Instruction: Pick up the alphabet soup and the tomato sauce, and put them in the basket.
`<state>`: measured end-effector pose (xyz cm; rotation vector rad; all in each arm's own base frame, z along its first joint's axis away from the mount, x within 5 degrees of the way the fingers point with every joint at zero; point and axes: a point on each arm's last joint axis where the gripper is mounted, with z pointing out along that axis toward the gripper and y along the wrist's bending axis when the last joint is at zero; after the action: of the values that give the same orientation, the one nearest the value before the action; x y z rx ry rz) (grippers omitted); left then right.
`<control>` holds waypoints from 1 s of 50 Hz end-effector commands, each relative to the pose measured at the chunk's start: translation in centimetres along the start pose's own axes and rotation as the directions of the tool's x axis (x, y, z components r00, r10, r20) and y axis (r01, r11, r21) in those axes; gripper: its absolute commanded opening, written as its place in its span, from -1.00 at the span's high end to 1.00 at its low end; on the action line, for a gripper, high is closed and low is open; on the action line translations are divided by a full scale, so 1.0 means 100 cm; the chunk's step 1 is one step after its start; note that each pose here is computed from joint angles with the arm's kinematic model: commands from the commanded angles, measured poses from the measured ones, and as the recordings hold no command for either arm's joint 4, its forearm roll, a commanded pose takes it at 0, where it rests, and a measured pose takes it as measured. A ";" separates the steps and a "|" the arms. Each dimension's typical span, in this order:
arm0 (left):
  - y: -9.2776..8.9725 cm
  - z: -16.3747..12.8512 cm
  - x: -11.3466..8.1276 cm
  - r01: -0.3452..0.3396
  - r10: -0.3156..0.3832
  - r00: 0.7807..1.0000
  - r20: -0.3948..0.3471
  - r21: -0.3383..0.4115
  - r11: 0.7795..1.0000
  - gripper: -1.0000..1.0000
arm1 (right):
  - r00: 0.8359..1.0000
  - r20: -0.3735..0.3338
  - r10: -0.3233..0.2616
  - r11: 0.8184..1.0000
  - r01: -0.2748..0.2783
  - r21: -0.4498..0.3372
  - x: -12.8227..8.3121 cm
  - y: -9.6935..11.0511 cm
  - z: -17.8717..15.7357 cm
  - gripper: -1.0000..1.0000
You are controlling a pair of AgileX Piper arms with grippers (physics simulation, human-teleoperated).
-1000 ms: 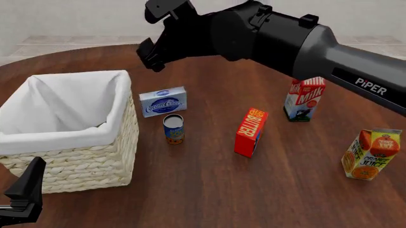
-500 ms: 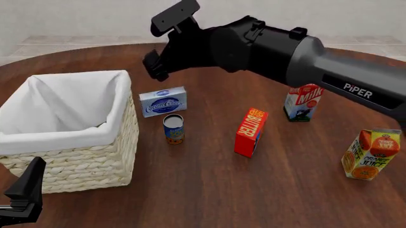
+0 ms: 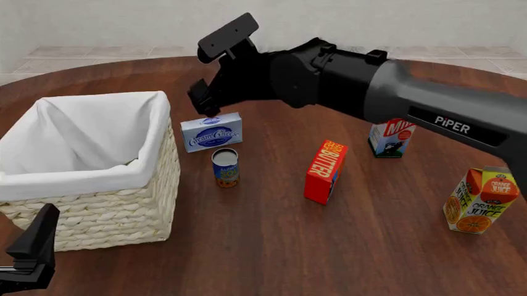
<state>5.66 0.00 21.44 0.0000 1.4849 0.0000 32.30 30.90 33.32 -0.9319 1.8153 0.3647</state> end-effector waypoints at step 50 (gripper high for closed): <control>0.000 0.000 0.000 0.000 0.000 1.000 0.000 0.000 1.000 -1.00 | 0.997 -0.074 0.034 0.999 -0.033 0.009 0.047 -0.002 0.029 -1.00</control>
<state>5.66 0.00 21.44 0.0000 1.4849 0.0000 33.46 30.65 28.55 -0.9195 1.8918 0.3504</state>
